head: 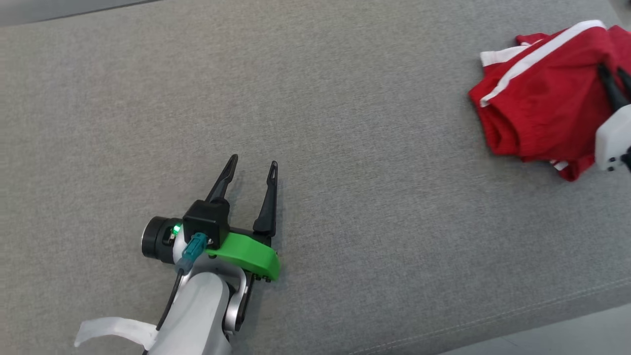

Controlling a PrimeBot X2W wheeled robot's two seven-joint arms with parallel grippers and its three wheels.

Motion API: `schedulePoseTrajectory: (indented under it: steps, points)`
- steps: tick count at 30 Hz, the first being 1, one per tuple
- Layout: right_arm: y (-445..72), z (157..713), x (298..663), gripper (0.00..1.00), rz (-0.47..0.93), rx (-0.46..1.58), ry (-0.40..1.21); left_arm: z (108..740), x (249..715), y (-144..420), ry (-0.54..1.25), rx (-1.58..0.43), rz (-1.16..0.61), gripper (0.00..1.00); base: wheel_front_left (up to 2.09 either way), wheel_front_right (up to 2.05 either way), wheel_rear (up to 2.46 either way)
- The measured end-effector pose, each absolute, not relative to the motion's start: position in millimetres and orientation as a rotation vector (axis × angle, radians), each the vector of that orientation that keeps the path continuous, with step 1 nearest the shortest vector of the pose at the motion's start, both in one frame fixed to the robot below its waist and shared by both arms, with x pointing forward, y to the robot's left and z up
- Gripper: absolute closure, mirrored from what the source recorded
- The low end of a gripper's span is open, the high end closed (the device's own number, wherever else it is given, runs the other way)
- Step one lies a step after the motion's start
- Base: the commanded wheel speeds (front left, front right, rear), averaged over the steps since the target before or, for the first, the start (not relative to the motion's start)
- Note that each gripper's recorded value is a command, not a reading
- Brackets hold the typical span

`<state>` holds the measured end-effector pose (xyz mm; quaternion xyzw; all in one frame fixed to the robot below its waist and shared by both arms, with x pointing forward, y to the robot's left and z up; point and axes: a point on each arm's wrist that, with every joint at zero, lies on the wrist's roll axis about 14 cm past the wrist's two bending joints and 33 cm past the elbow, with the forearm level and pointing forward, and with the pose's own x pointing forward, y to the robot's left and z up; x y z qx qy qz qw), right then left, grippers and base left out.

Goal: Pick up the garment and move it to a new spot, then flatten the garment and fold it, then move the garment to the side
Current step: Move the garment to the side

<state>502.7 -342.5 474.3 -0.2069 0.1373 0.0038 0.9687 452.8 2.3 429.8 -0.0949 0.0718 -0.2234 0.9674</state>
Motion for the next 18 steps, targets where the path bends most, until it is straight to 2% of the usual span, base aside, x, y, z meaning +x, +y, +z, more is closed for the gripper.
schedulePoseTrajectory:
  steps: [9, 10, 11, 12, 13, 18]
  points:
    - [-391.5, 460.3, 517.7, 1.00, -0.115, -0.444, 0.357, 412.0, 454.9, 36.4, 0.181, -0.176, -0.359, 0.00, 0.00, 0.00, 0.00]
    - [-396.5, 459.4, 517.9, 0.77, -0.129, -0.447, 0.364, 410.3, 455.0, 38.6, 0.184, -0.173, -0.354, 0.00, 0.00, 0.00, 0.00]
    - [-403.0, 458.6, 517.3, 0.77, -0.146, -0.454, 0.375, 408.5, 455.0, 40.5, 0.188, -0.171, -0.349, 0.00, 0.00, 0.00, 0.00]
    - [-409.2, 456.8, 515.7, 0.30, -0.164, -0.457, 0.389, 407.0, 454.9, 42.0, 0.192, -0.171, -0.344, 0.00, 0.00, 0.00, 0.00]
    - [-413.2, 455.6, 515.1, 0.00, -0.180, -0.452, 0.396, 405.6, 454.8, 43.3, 0.195, -0.170, -0.341, 0.00, 0.00, 0.00, 0.00]
    - [-435.5, 476.1, 514.6, 0.00, -0.260, -0.451, 0.358, 404.1, 454.3, 44.4, 0.201, -0.168, -0.337, 0.00, 0.00, 0.00, 0.00]
